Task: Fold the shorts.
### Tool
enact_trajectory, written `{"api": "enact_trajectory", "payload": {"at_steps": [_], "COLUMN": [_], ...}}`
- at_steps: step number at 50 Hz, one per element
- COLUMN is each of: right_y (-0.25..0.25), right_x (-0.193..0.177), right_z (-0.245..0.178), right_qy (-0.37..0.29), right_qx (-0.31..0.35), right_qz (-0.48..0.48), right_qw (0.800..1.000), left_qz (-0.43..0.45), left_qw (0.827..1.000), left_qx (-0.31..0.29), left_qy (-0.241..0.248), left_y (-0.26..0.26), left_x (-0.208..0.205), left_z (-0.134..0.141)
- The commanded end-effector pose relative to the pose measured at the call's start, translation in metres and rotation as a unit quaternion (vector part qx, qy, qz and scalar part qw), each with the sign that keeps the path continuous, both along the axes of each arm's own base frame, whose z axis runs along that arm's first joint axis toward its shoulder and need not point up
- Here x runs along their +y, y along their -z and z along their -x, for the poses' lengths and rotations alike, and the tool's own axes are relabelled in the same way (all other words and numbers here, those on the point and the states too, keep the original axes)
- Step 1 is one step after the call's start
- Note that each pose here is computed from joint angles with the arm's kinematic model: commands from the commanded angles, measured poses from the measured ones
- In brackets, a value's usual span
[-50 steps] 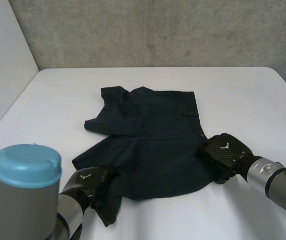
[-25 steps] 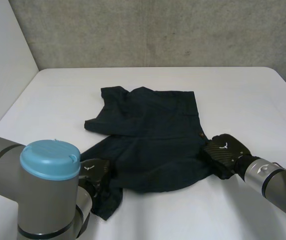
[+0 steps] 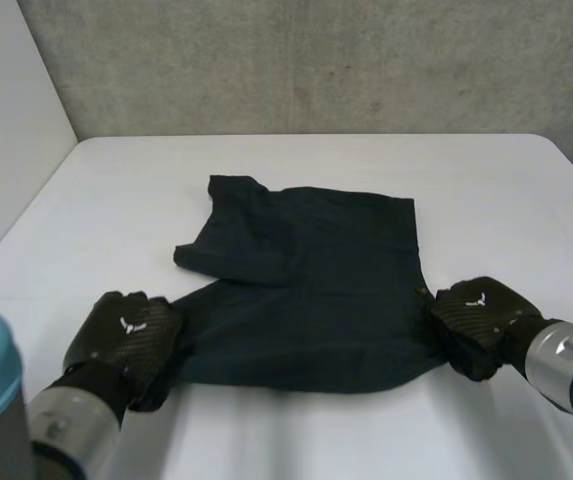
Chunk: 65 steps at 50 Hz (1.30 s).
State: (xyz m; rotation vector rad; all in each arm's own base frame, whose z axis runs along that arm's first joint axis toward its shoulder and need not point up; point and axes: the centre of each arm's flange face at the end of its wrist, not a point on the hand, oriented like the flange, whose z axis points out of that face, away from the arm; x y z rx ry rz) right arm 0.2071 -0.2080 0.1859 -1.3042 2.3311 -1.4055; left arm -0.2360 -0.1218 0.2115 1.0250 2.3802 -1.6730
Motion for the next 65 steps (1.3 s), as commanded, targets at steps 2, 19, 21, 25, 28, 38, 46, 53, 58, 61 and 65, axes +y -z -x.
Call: {"api": "enact_trajectory", "payload": {"at_steps": [2, 19, 21, 25, 28, 38, 46, 53, 58, 61, 65], "right_y": [-0.019, -0.055, -0.048, -0.03, -0.026, -0.017, -0.013, -0.009, -0.007, -0.004, -0.002], "right_x": [0.038, 0.059, 0.046, 0.022, 0.011, -0.013, -0.015, -0.012, -0.011, -0.01, -0.01], "right_z": [0.006, 0.011, 0.009, 0.003, 0.0, -0.004, -0.003, -0.003, -0.003, -0.002, -0.001], "right_qy": [-0.023, -0.101, -0.099, -0.086, -0.057, 0.006, 0.023, 0.028, 0.029, 0.029, 0.04], "right_qx": [0.043, 0.095, 0.087, 0.071, 0.041, -0.015, -0.025, -0.03, -0.031, -0.031, -0.04], "right_qz": [-0.062, -0.05, -0.063, -0.088, -0.097, -0.063, -0.056, -0.063, -0.063, -0.064, -0.066], "right_qw": [0.997, 0.989, 0.989, 0.99, 0.993, 0.998, 0.998, 0.997, 0.997, 0.997, 0.996], "left_qz": [-0.046, -0.108, -0.092, -0.065, -0.082, -0.158, -0.159, -0.171, -0.168, -0.158, -0.146], "left_qw": [0.995, 0.987, 0.99, 0.993, 0.991, 0.987, 0.986, 0.984, 0.985, 0.987, 0.988], "left_qx": [-0.083, -0.069, -0.066, -0.059, -0.064, 0.012, 0.051, 0.044, 0.034, 0.022, 0.007], "left_qy": [0.031, 0.097, 0.084, 0.073, 0.087, 0.041, 0.022, 0.022, 0.005, -0.018, -0.04], "left_y": [-0.002, -0.033, -0.029, -0.021, -0.013, -0.013, -0.022, -0.002, 0.02, 0.029, 0.038], "left_x": [0.026, 0.019, -0.003, -0.043, -0.04, -0.012, 0.016, 0.025, 0.013, 0.004, -0.003], "left_z": [-0.017, -0.009, -0.004, 0.011, 0.023, 0.017, -0.004, -0.01, -0.006, -0.006, -0.006]}}
